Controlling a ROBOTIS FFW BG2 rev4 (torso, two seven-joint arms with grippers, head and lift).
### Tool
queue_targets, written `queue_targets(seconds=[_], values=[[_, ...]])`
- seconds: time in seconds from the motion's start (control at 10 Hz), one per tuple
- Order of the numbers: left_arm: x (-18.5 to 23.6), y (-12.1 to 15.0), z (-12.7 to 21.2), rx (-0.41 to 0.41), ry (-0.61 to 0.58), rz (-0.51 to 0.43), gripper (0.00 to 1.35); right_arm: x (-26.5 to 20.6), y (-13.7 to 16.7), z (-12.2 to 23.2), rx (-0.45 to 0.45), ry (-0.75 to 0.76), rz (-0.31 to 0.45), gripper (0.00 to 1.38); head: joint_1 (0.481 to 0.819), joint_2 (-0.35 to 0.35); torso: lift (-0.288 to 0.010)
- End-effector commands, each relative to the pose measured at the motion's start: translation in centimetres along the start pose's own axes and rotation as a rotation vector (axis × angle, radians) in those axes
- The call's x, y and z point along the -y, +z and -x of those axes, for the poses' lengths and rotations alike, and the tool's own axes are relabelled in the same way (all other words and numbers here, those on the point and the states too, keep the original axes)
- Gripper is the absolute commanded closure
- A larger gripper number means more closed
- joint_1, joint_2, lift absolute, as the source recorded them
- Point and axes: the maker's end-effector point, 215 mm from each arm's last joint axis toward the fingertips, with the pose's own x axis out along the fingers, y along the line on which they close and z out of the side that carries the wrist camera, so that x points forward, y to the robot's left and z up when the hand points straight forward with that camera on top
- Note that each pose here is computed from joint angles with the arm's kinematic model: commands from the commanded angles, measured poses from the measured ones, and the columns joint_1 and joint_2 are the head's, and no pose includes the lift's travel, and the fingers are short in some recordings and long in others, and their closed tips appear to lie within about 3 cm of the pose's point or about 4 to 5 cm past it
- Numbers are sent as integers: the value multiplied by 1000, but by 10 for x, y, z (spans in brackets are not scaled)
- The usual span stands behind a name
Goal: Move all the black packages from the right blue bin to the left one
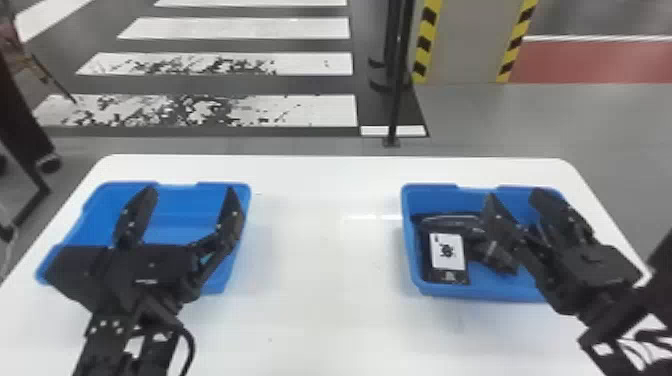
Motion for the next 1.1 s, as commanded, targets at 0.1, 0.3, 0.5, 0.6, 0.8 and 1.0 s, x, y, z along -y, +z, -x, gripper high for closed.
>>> queue_targets(seconds=[0.1,0.3,0.5,0.6,0.8,1.0], values=[[-2,8,1,28,7,5,85,0,3,2,21,-2,-7,506,695,15,-169],[-3,11,1,38,9,2,85,2,5,3,37,-6,-9,506,695,16,-169],[0,12,1,40,3,4,85,1,9,2,47,-4,-11,506,695,16,-169],[-1,11,1,38,5,3,85,1,9,2,47,-4,-11,506,695,14,-169],[0,11,0,35,3,4,85,1,-1,-2,22,-2,-28,506,695,14,-169],[0,10,0,33,2,3,85,-6,-29,-11,-104,23,-30,501,695,16,-169]])
